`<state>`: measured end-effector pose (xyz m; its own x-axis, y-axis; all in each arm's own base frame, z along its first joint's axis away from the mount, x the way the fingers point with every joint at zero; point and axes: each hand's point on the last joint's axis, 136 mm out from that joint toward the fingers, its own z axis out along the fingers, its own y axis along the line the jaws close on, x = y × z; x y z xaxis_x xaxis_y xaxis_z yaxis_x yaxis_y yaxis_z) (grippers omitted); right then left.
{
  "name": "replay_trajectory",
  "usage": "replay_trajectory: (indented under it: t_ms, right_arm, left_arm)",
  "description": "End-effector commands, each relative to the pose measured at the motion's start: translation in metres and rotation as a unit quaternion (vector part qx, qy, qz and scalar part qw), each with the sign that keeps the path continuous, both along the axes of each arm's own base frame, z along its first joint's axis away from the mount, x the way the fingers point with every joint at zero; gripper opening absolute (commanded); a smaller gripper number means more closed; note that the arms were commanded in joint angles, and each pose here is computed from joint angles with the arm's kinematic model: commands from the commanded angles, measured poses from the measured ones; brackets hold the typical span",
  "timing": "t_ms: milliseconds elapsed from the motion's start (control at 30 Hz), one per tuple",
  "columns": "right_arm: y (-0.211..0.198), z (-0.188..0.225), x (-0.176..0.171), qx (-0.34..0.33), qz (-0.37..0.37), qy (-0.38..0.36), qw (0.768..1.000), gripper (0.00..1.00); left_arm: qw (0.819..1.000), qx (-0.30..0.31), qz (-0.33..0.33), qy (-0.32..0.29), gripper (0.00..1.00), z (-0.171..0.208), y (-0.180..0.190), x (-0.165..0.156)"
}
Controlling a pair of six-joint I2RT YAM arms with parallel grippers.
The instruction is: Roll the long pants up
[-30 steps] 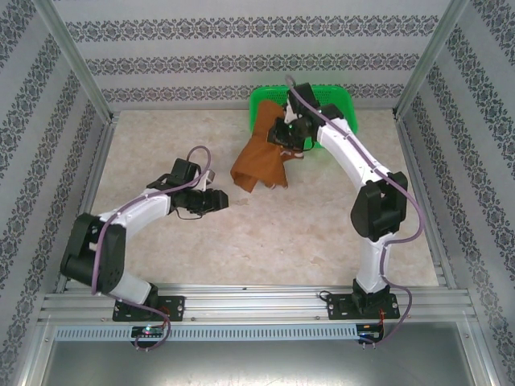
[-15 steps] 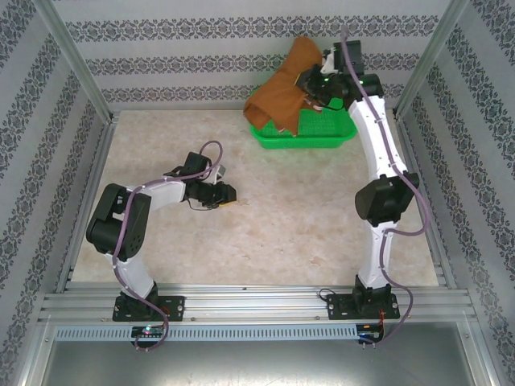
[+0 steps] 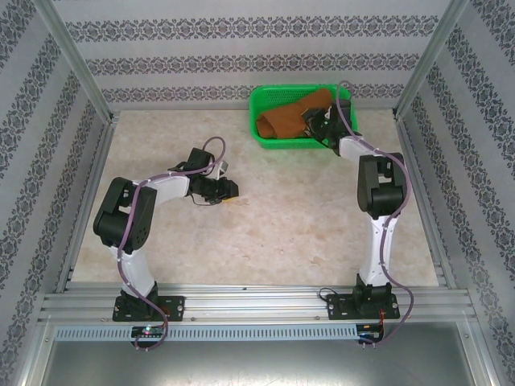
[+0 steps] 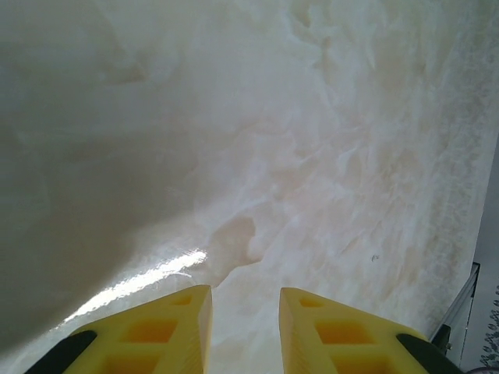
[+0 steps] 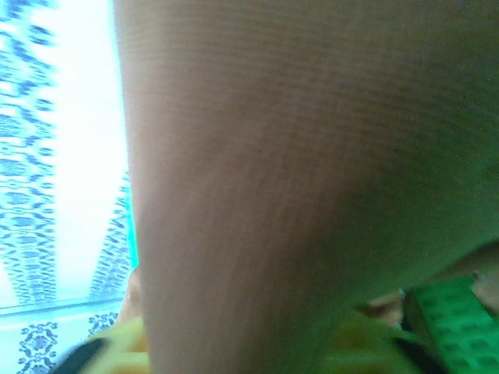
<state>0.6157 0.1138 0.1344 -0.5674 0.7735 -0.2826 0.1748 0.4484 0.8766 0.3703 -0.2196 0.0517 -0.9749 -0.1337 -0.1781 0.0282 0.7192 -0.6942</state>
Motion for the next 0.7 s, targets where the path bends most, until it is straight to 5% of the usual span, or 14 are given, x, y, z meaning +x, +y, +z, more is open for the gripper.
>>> replay_trajectory:
  t_ms: [0,33,67,133,167,400,533,667]
  right_arm:
    - [-0.002,0.004,-0.003,-0.029,-0.029,-0.046,0.998,0.6]
    - [-0.005,0.012,-0.007,-0.042,-0.031,-0.057,0.997,0.62]
    - [-0.008,0.025,-0.012,-0.058,-0.033,-0.069,0.995,0.77]
    - [-0.016,0.055,-0.025,-0.097,-0.034,-0.093,0.99,0.79]
    - [-0.019,0.073,-0.034,-0.12,-0.034,-0.102,0.987,0.97]
    - [-0.02,0.18,-0.127,-0.295,0.017,-0.135,0.946,0.98]
    - [-0.041,0.184,-0.18,-0.43,0.001,-0.117,0.895,0.98]
    - [-0.07,0.143,-0.216,-0.572,-0.011,-0.109,0.813,0.98]
  left_arm:
    - [1.0,0.01,0.01,-0.013,0.29,-0.001,0.007,0.008]
    - [1.0,0.017,0.015,-0.02,0.29,0.001,0.01,0.01]
    - [0.999,0.022,0.019,-0.033,0.3,0.004,0.012,0.013]
    - [0.997,0.045,0.033,-0.059,0.33,0.012,0.02,0.019]
    - [0.995,0.055,0.035,-0.08,0.35,0.018,0.024,0.022]
    - [0.952,0.194,0.093,-0.219,0.37,0.089,0.075,0.049]
    - [0.887,0.302,0.165,-0.309,0.31,0.128,0.128,0.049]
    - [0.8,0.401,0.202,-0.399,0.34,0.148,0.173,0.032]
